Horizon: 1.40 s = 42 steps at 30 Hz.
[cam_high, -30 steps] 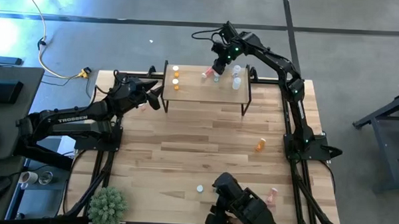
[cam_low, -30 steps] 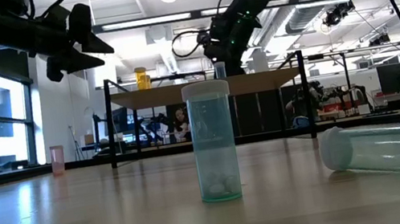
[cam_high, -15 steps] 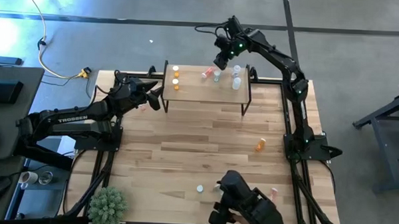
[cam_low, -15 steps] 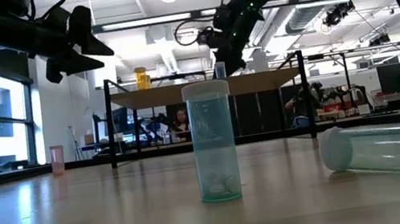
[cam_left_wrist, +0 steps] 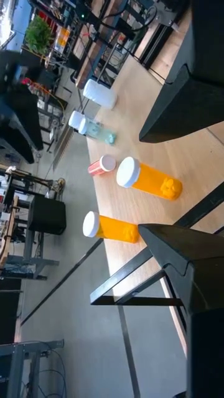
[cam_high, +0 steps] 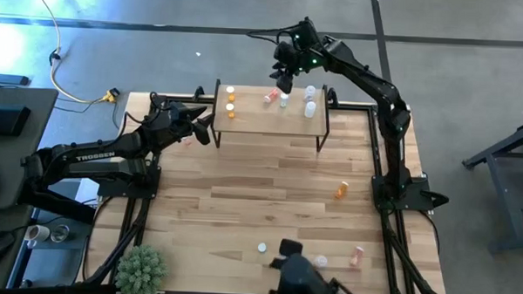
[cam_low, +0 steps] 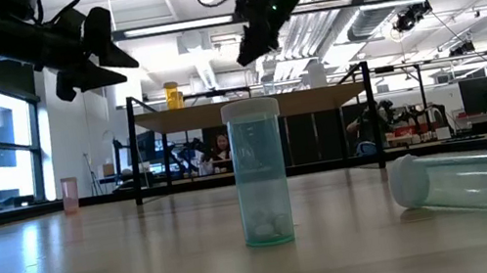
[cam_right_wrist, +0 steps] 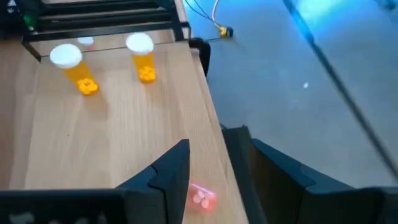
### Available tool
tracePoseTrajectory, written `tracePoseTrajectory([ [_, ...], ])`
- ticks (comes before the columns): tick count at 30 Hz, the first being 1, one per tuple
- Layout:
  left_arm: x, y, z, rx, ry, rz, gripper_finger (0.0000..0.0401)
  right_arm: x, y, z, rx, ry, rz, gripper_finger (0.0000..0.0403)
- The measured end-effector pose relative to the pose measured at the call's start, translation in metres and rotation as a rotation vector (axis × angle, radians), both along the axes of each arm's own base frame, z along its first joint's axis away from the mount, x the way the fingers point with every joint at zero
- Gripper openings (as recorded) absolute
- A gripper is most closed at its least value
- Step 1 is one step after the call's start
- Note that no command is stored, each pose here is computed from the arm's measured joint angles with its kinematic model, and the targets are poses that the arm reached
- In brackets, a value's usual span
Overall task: Pick and place medicine bottles onto shelf by color
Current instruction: Adjust the pill bottles on the shelf
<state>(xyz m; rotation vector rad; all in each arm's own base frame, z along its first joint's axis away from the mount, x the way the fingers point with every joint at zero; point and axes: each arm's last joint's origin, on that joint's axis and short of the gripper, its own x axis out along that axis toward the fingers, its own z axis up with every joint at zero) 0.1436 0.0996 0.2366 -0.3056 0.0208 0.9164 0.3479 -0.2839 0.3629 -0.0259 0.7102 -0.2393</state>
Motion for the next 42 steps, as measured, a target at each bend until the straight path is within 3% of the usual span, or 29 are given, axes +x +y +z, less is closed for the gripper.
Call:
tracePoseTrajectory([
  [7, 0.001, 0.000, 0.005, 0.045, 0.029, -0.042, 0.0213, 0.017, 0.031, 0.009, -0.147, 0.051, 0.066, 0.0154],
  [12, 0.004, 0.000, 0.022, 0.115, 0.051, -0.073, 0.0213, 0.022, 0.041, 0.008, -0.203, 0.099, 0.123, 0.0154],
  [17, 0.004, 0.000, 0.038, 0.113, 0.128, -0.079, 0.0213, 0.030, 0.054, 0.009, -0.230, 0.114, 0.133, 0.0154],
  [22, 0.002, 0.000, 0.055, 0.109, 0.198, -0.079, 0.0213, 0.039, 0.075, 0.029, -0.350, 0.104, 0.157, 0.0154],
  [30, -0.006, -0.004, 0.090, 0.109, 0.287, -0.073, 0.0213, 0.040, 0.098, 0.066, -0.430, 0.008, 0.076, 0.0154],
  [34, -0.009, -0.006, 0.103, 0.125, 0.309, -0.084, 0.0213, 0.038, 0.106, 0.073, -0.420, -0.026, 0.074, 0.0154],
  [42, -0.011, -0.008, 0.132, 0.261, 0.349, -0.123, 0.0213, 0.037, 0.105, 0.074, -0.373, -0.042, 0.019, 0.0154],
])
